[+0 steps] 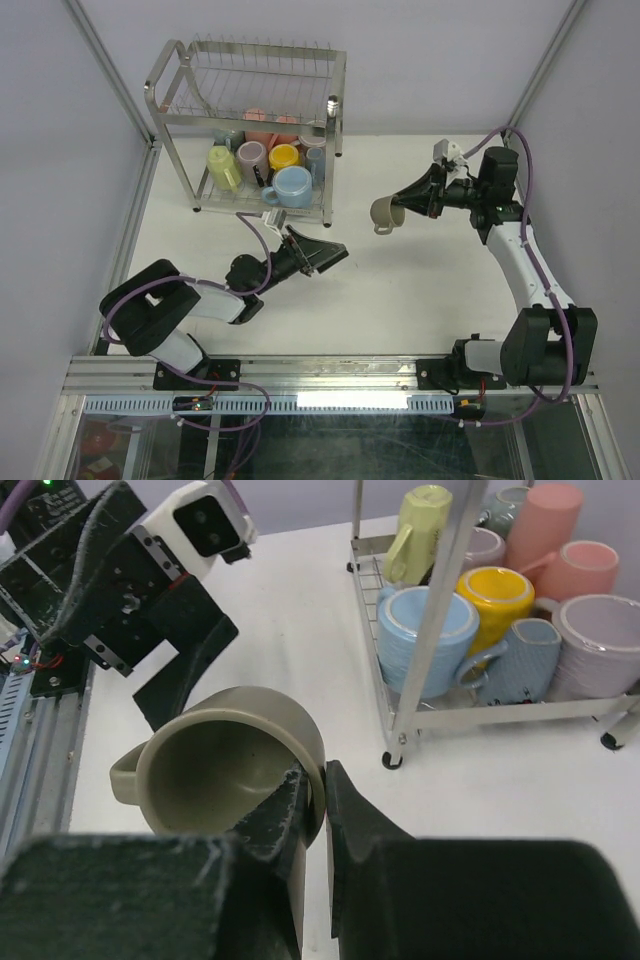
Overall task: Load the cups into the dish rack
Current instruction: Pick up the cup at the center of the board, then turn the cup upside down in the dish rack.
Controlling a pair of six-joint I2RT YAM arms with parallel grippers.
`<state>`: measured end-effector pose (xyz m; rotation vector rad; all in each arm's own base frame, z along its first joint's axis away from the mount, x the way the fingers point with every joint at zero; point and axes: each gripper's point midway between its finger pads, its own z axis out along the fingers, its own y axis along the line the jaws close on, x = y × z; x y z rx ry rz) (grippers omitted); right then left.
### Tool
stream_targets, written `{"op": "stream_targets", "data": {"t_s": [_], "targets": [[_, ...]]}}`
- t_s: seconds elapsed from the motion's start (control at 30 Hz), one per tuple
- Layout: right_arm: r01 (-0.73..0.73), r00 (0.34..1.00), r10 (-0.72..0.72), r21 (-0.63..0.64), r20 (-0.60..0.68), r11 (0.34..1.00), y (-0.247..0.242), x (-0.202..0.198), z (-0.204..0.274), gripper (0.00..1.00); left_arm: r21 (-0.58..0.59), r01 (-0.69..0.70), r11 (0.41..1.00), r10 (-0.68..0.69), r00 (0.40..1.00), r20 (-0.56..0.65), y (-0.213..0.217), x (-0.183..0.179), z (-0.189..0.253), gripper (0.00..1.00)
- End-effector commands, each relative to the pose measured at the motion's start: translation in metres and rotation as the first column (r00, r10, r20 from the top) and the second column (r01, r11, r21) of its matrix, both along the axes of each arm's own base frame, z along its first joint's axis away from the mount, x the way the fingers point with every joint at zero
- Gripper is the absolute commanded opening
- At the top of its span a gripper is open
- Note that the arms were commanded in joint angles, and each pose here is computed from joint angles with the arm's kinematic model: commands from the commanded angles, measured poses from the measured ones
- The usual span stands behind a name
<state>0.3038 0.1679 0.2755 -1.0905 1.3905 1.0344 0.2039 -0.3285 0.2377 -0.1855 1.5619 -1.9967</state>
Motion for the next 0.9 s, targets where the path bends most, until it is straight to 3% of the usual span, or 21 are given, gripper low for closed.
{"op": "stream_targets", "data": {"t_s": [0.0,0.33,0.87], "targets": [[-0.085,0.989,0.077,0.05,0.128,0.995,0.01,-0.021,0.037,0.0,-0.289,-0.015,0.957,0.068,0.982,0.174,0.004,-0.006,0.087,0.85],[-0.112,0.986,0.102,0.068,0.128,0.991,0.015,-0.036,0.034,0.0,-0.348,0.059,0.936,-0.012,0.991,0.137,-0.04,-0.005,0.101,0.81],[-0.137,0.986,0.129,0.074,0.108,0.988,0.018,-0.041,0.017,0.0,-0.417,0.122,0.901,-0.085,0.991,0.106,-0.062,0.0,0.108,0.54]]}}
